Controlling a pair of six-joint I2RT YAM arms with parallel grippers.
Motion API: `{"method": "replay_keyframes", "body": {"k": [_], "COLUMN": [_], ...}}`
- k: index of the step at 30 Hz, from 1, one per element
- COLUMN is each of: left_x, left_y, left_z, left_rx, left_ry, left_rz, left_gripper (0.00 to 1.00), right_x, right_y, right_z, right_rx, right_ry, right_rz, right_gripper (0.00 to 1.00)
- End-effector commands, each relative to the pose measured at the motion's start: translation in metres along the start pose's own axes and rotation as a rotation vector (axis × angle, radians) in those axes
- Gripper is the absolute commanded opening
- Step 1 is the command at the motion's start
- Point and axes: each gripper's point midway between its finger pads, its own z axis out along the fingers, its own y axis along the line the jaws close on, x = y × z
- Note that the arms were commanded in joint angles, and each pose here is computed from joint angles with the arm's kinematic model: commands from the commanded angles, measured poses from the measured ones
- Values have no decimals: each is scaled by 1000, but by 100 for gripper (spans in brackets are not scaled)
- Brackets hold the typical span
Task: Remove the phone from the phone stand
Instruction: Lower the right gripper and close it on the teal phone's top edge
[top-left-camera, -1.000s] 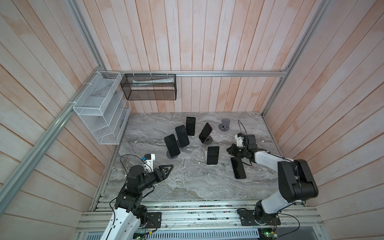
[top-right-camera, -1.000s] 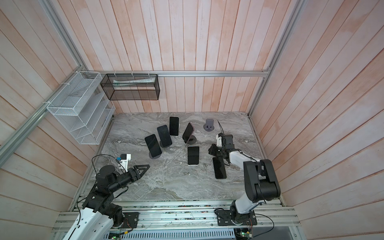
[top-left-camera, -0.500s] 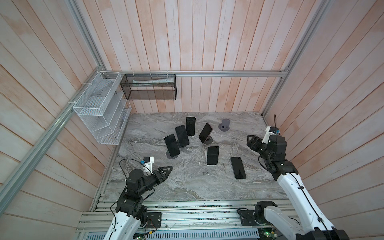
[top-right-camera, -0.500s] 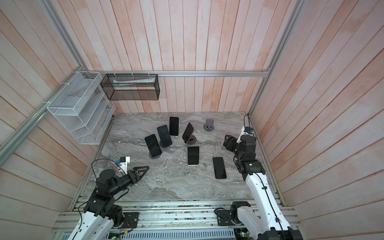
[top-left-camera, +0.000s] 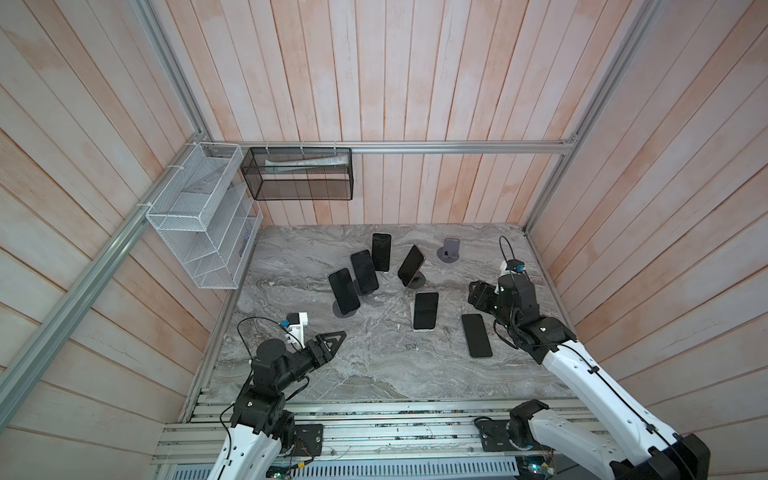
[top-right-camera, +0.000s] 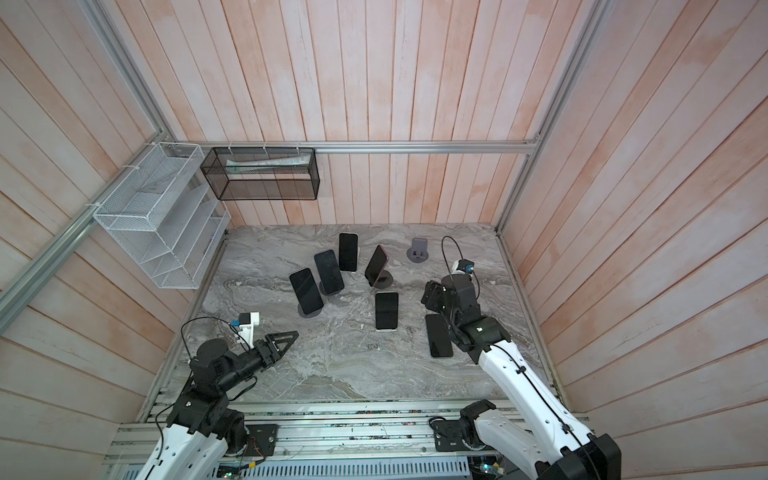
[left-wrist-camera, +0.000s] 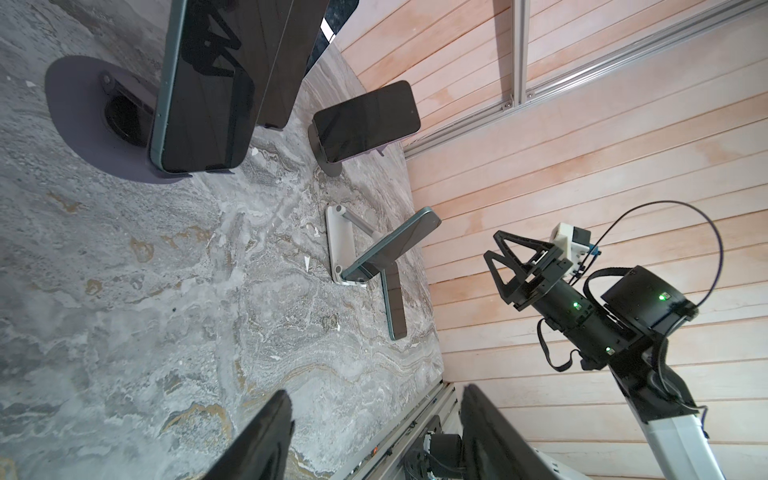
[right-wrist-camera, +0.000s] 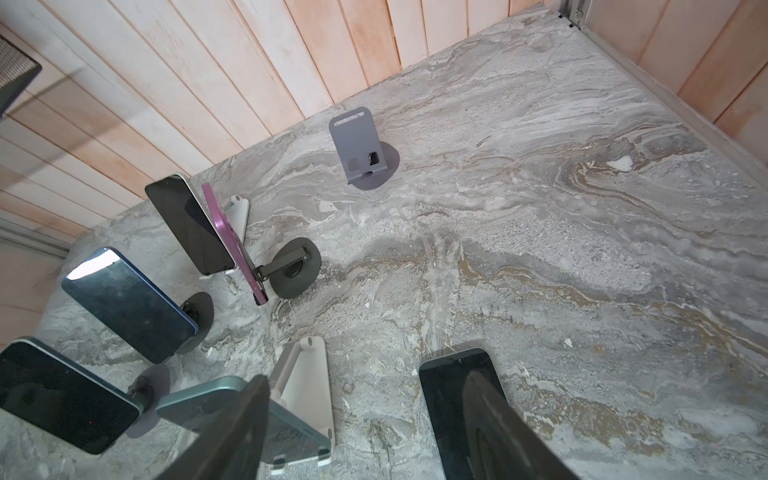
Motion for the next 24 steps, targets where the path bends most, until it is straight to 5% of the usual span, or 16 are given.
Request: {"method": "replay_keyframes", "body": {"k": [1,10,24], "left_x": [2,1,8], "left_y": [7,8,7], "left_z": [0,-3,-2], "left_rx": [-16,-33,1], "left_ry": [-12,-21,6], "left_rz": [-37,-9,-1], "left_gripper": [67,67,69], "right_x": [-10,32,71], "right_y": [14,92,119], "right_z": [-13,3,43], "right_rx": [75,-41,-89], "right_ry": [-35,123,200], "right_rz": [-47,-210,-282], "right_gripper": [79,91,98]}}
